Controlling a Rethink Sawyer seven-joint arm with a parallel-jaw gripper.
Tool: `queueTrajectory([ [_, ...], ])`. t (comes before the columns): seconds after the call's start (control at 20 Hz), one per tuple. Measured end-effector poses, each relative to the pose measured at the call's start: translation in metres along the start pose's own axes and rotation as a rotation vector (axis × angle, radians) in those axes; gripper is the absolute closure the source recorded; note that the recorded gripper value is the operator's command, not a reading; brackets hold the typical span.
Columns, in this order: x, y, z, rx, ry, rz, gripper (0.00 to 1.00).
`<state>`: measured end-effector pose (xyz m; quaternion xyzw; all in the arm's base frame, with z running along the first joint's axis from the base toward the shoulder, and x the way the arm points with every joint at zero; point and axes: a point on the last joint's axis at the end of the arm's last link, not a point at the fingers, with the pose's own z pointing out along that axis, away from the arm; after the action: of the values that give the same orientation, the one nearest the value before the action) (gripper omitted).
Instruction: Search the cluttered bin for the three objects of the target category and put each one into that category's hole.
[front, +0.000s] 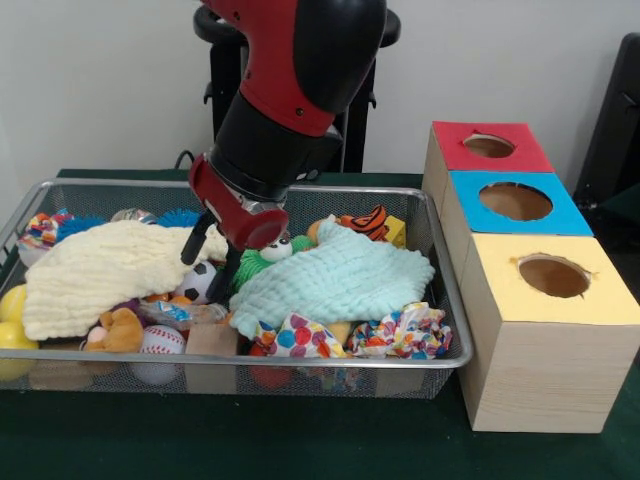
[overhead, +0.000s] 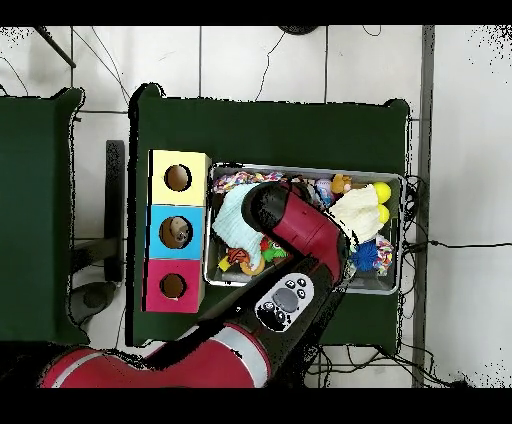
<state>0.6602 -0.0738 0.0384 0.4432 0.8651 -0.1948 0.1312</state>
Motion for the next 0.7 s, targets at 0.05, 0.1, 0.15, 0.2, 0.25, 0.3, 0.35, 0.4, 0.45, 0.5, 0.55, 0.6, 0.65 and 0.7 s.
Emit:
queueTrajectory([
  [0.05,0.0,0.0,0.0,0.0,0.003,0.004,0.0],
  [0.1,-0.001,0.0,0.0,0.002,0.009,0.003,0.0],
  [0.15,-0.001,0.0,0.0,0.003,0.012,0.001,0.0],
  [0.2,0.0,-0.001,-0.001,0.008,0.019,-0.004,0.0],
  [0.25,0.001,-0.001,-0.001,0.014,0.028,-0.012,0.0],
  [0.3,0.003,-0.001,-0.003,0.023,0.045,-0.024,0.0],
  [0.35,0.005,-0.002,-0.003,0.029,0.057,-0.03,0.0],
  [0.4,0.011,-0.003,-0.007,0.05,0.092,-0.053,0.0],
  [0.45,0.015,-0.004,-0.01,0.066,0.107,-0.069,0.0],
  [0.5,0.017,-0.005,-0.012,0.073,0.111,-0.078,0.0],
  [0.55,0.019,-0.005,-0.014,0.08,0.114,-0.086,0.0],
  [0.6,0.022,-0.005,-0.019,0.091,0.117,-0.102,0.0],
  [0.65,0.024,-0.004,-0.022,0.095,0.116,-0.111,0.0],
  [0.7,0.027,-0.003,-0.024,0.099,0.116,-0.12,0.0],
])
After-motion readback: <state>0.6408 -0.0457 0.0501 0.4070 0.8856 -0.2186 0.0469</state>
